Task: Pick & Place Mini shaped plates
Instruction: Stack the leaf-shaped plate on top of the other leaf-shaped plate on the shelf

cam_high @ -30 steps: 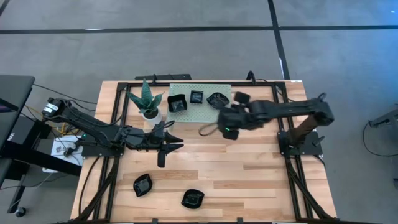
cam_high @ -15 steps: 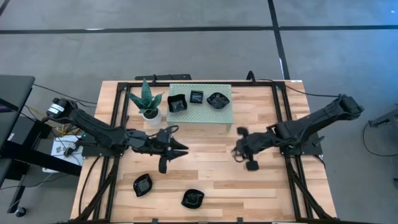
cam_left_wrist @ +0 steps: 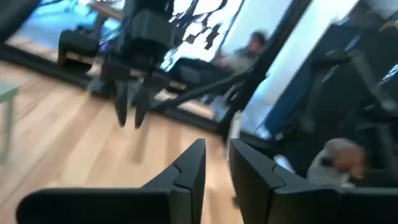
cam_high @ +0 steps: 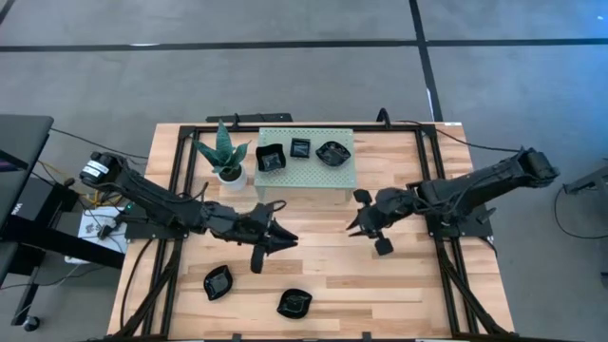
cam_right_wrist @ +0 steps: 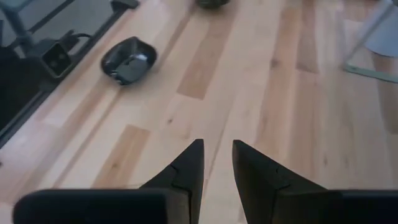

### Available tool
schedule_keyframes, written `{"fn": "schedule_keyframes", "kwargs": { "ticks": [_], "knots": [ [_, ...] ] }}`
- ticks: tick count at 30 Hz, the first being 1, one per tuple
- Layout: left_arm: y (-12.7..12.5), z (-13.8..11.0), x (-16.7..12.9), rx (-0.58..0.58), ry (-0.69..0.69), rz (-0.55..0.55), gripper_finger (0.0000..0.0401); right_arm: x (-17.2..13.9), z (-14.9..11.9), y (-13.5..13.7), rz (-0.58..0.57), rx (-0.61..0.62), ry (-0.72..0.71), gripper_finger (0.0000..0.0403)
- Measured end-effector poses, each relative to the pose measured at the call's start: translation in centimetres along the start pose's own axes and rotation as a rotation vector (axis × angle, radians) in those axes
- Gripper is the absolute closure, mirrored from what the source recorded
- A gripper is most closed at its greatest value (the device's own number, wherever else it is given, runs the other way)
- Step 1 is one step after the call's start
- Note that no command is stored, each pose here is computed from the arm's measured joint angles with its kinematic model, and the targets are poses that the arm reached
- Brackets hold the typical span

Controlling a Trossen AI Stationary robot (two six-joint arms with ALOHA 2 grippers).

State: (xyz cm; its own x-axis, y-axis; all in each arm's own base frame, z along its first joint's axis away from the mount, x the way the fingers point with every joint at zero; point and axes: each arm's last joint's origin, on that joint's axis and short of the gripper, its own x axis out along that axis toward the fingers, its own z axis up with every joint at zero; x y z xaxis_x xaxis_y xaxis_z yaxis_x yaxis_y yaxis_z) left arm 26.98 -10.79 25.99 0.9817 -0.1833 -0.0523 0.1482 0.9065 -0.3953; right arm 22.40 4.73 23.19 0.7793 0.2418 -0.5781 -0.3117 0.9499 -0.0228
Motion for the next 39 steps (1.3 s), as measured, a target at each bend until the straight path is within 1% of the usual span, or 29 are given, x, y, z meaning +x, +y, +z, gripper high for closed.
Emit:
{"fn": "schedule_keyframes", "kwargs": {
  "ticks": [4,6,8,11,12,14,17,21,23,25,28,30,34,39],
  "knots": [
    [-1.8,1.7,0.5,0.051,0.158,0.113,0.0337,-0.1,-0.1,-1.0,-0.037,0.026,0.002,0.0324],
    [-2.8,2.5,0.4,0.053,0.233,0.174,0.0338,-0.2,-0.2,-1.5,-0.053,0.038,0.005,0.0324],
    [-3.3,2.9,0.0,0.001,0.293,0.229,0.0336,-0.2,-0.2,-1.9,-0.067,0.048,0.006,0.0324],
    [-3.7,2.1,-0.4,-0.083,0.343,0.281,0.0331,-0.3,-0.3,-2.4,-0.085,0.060,0.004,0.0324],
    [-3.7,1.7,-0.4,-0.092,0.348,0.290,0.0330,-0.3,-0.3,-2.5,-0.090,0.064,0.003,0.0324],
    [-3.5,0.3,-0.1,-0.064,0.369,0.324,0.0328,-0.3,-0.3,-2.7,-0.098,0.069,0.001,0.0324],
    [-2.8,-2.4,0.9,-0.030,0.450,0.369,0.0327,-0.4,-0.1,-3.1,-0.112,0.073,-0.026,0.0324],
    [-2.4,-5.3,2.3,-0.018,0.555,0.364,0.0327,0.0,0.5,-3.4,-0.126,0.069,-0.088,0.0324],
    [-2.2,-6.5,2.8,-0.048,0.610,0.350,0.0327,0.5,0.7,-3.5,-0.129,0.069,-0.111,0.0324],
    [-2.1,-7.5,3.2,-0.118,0.657,0.335,0.0327,1.1,0.6,-3.5,-0.123,0.084,-0.100,0.0324],
    [-1.6,-9.2,3.8,-0.238,0.725,0.355,0.0327,2.0,0.2,-3.5,-0.115,0.100,-0.075,0.0324],
    [-1.4,-10.5,4.2,-0.289,0.760,0.366,0.0327,2.6,-0.1,-3.6,-0.112,0.104,-0.050,0.0324],
    [-1.4,-12.5,5.0,-0.304,0.809,0.331,0.0327,3.2,-0.5,-3.7,-0.108,0.110,-0.023,0.0324],
    [-0.9,-14.0,5.3,-0.313,0.857,0.331,0.0327,3.3,-0.5,-3.7,-0.106,0.110,-0.018,0.0324]
  ]
}}
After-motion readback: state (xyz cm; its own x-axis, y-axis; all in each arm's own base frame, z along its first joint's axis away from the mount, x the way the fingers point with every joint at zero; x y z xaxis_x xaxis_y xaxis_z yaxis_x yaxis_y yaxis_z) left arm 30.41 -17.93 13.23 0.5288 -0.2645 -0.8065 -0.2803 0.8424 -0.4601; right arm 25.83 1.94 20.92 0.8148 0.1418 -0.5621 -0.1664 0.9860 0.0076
